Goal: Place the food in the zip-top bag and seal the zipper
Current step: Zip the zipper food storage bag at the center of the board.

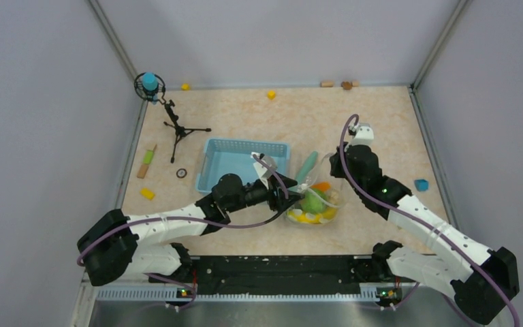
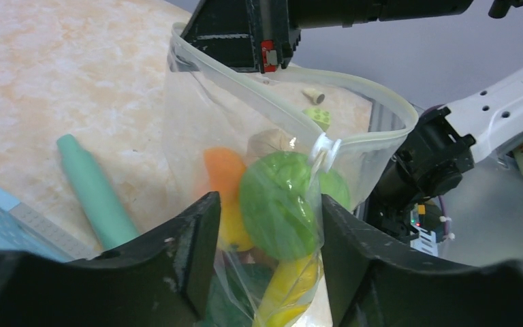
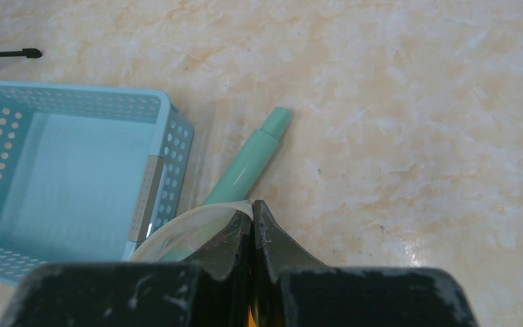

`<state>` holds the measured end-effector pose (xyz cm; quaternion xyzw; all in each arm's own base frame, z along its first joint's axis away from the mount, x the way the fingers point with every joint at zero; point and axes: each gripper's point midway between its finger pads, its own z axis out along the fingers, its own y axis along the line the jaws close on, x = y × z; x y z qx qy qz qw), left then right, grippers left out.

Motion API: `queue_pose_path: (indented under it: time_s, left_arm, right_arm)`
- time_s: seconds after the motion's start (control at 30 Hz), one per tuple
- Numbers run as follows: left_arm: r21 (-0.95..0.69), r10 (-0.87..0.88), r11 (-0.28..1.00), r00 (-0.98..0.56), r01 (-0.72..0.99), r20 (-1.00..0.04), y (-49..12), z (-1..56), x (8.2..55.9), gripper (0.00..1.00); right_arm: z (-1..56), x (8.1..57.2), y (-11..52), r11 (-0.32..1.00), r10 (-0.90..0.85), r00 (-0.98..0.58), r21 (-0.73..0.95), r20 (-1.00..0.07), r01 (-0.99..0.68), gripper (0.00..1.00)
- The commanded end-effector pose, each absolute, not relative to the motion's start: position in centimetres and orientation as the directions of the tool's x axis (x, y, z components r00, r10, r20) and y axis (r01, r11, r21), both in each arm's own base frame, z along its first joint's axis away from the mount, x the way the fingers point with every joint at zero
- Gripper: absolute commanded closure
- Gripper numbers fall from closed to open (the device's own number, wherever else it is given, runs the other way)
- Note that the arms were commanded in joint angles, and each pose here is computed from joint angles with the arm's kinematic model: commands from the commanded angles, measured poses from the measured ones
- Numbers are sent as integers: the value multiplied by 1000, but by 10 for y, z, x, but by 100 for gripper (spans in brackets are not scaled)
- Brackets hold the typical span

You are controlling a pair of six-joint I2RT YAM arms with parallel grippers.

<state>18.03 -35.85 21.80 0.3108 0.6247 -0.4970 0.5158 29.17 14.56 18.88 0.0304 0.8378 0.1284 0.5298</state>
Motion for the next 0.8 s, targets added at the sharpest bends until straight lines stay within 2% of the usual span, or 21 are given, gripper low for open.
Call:
queue_pose_path:
  time_s: [0.0,0.13,0.37,0.43,0.53,0.6,0.67,0.7,0.77]
  left_arm:
    - [-268,-215,235,-219,934,-952,-367,258,178,47]
    - [-253,-216,243,-202,936,-955,-369,261,182,48]
    - [-256,-189,237,-214,937,-958,-375,255,185,65]
    - [-258,-186,233,-217,938,-958,-376,254,184,75]
    - [-246,-186,216,-207,945,-960,-376,255,181,100]
    - [-234,-187,221,-194,947,-963,-374,256,181,100]
    - [-223,-188,235,-181,946,-965,-370,255,181,100]
    - [-220,-192,244,-176,944,-966,-368,255,182,100]
    - [-212,-190,265,-165,941,-968,-363,253,183,100]
  right_arm:
    - [196,294,142,963,207,-414,260,-887,-75,100]
    - [196,294,142,963,206,-416,260,-886,-76,100]
    - [196,293,144,961,206,-419,264,-884,-85,100]
    - [196,293,145,961,204,-422,264,-884,-88,100]
    - [197,292,145,962,190,-423,255,-886,-101,100]
    - [201,291,144,964,169,-417,237,-893,-117,100]
    - [211,289,146,963,139,-401,217,-906,-157,87]
    - [216,288,148,960,121,-389,207,-913,-188,76]
    - [234,283,157,939,72,-351,182,-934,-292,47]
